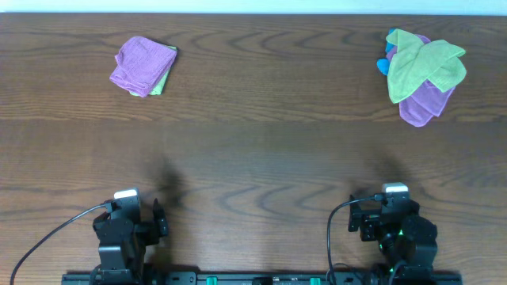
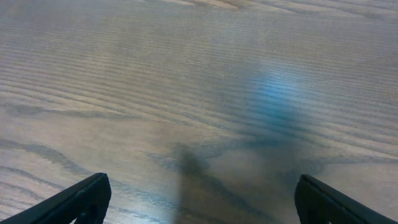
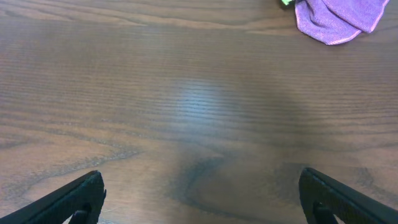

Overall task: Fold the cloth
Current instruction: 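Move the right gripper forward toward the cloth pile at right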

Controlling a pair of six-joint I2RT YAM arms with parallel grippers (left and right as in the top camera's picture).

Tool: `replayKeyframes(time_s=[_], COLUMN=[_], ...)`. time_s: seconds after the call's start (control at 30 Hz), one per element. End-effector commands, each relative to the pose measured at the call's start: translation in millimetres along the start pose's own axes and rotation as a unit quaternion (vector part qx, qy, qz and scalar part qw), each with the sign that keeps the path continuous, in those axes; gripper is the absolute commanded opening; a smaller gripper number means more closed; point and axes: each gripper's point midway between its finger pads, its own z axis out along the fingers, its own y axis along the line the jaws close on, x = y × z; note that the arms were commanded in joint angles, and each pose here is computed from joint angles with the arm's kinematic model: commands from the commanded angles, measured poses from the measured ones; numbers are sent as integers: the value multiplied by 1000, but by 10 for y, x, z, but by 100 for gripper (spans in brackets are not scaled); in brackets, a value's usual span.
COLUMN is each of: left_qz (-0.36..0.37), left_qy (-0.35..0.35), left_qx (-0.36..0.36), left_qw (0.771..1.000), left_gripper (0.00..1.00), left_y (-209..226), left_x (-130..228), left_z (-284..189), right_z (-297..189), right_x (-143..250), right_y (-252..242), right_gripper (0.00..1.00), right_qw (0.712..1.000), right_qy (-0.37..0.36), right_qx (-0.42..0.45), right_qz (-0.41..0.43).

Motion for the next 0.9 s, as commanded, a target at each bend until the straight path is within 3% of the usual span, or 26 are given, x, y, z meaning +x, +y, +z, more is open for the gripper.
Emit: replayKeyframes(time_s=[0.0, 0.87], left_qz=[13, 13], left_qy=[30, 30], left_qx=[-6, -6], left_qw=[999, 999], left_gripper=[95, 95], left_y=[22, 22], left_x=[168, 168], left_z=[15, 15], right_z=[24, 15], right_x=[35, -55], right_y=[-5, -14], right_gripper=[99, 99], right_qw=[1000, 1000], right_qy=[1, -16], right_qx=[3, 5], right_qz=[-8, -8])
